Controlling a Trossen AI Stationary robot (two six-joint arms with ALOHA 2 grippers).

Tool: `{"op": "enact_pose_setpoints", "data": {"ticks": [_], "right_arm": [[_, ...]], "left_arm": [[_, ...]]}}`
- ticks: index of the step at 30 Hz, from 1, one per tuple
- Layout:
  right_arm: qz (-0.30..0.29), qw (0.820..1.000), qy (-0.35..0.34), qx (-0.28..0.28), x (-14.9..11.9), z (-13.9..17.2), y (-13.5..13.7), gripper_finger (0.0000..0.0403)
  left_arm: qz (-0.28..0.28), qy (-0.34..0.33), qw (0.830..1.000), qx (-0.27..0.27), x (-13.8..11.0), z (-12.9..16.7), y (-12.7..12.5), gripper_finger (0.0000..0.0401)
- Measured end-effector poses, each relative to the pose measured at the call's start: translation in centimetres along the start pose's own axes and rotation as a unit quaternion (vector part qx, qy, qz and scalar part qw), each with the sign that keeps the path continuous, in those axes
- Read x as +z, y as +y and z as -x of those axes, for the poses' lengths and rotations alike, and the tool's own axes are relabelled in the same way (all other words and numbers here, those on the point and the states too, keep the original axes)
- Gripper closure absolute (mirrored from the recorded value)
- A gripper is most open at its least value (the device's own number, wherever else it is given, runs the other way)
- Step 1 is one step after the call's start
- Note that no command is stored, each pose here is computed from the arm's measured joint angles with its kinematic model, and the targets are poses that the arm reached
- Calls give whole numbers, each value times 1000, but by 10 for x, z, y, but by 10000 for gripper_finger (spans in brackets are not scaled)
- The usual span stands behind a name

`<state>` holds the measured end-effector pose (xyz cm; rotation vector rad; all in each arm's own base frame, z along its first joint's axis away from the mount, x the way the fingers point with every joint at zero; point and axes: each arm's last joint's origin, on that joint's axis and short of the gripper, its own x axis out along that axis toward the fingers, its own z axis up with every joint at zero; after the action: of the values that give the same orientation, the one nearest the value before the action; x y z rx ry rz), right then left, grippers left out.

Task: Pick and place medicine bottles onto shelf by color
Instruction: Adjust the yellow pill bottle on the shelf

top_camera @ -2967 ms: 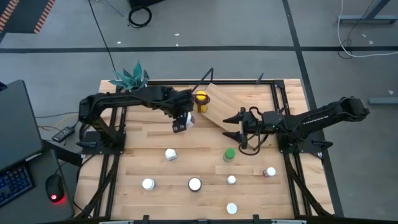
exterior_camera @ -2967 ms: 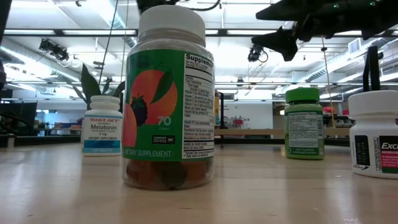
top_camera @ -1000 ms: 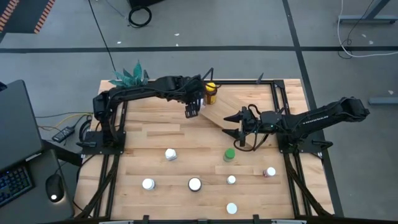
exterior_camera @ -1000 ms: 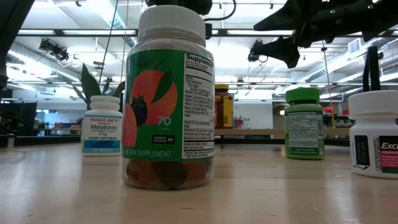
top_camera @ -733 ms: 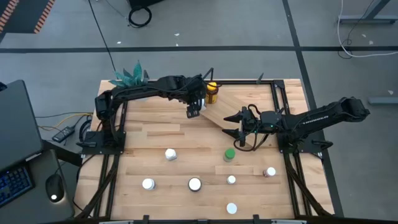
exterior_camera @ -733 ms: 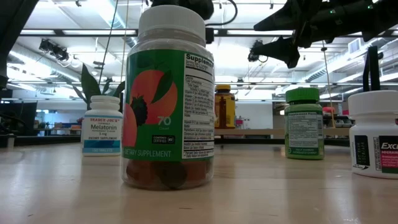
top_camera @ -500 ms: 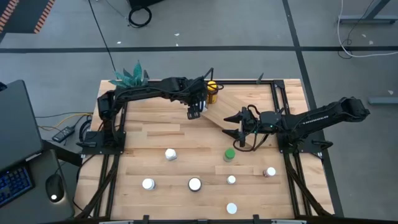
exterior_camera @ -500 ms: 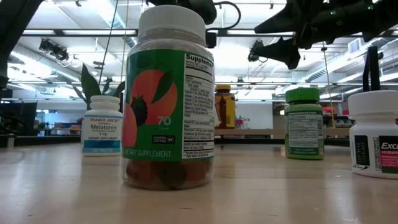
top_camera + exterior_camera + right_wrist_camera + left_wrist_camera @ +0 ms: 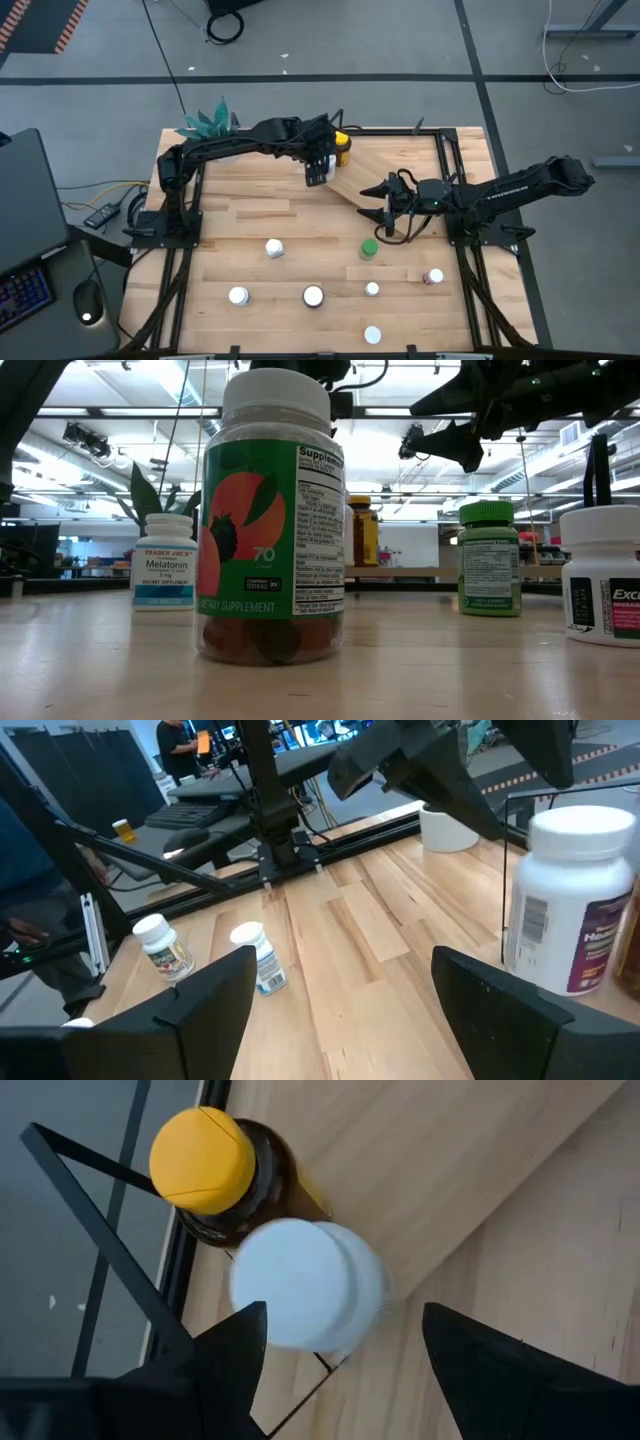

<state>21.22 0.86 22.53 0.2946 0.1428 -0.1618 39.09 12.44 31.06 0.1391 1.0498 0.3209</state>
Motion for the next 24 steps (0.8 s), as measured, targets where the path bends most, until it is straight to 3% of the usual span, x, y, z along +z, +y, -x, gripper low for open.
{"op": "enact_pose_setpoints", "data": {"ticks": [8,14,20,24], "right_arm": [[3,1000,14,-5,-3,0,-1,95],[4,1000,14,-5,-3,0,-1,95],[8,1000,19,-12,-4,0,-2,95],[8,1000,19,-12,-4,0,-2,95]], "left_arm": [[-7,31,999,-9,-5,2,-6,129],[-16,63,998,-11,-12,19,-19,131],[8,31,999,-16,-11,45,-26,141],[37,-27,998,-35,-13,53,-27,151]]}}
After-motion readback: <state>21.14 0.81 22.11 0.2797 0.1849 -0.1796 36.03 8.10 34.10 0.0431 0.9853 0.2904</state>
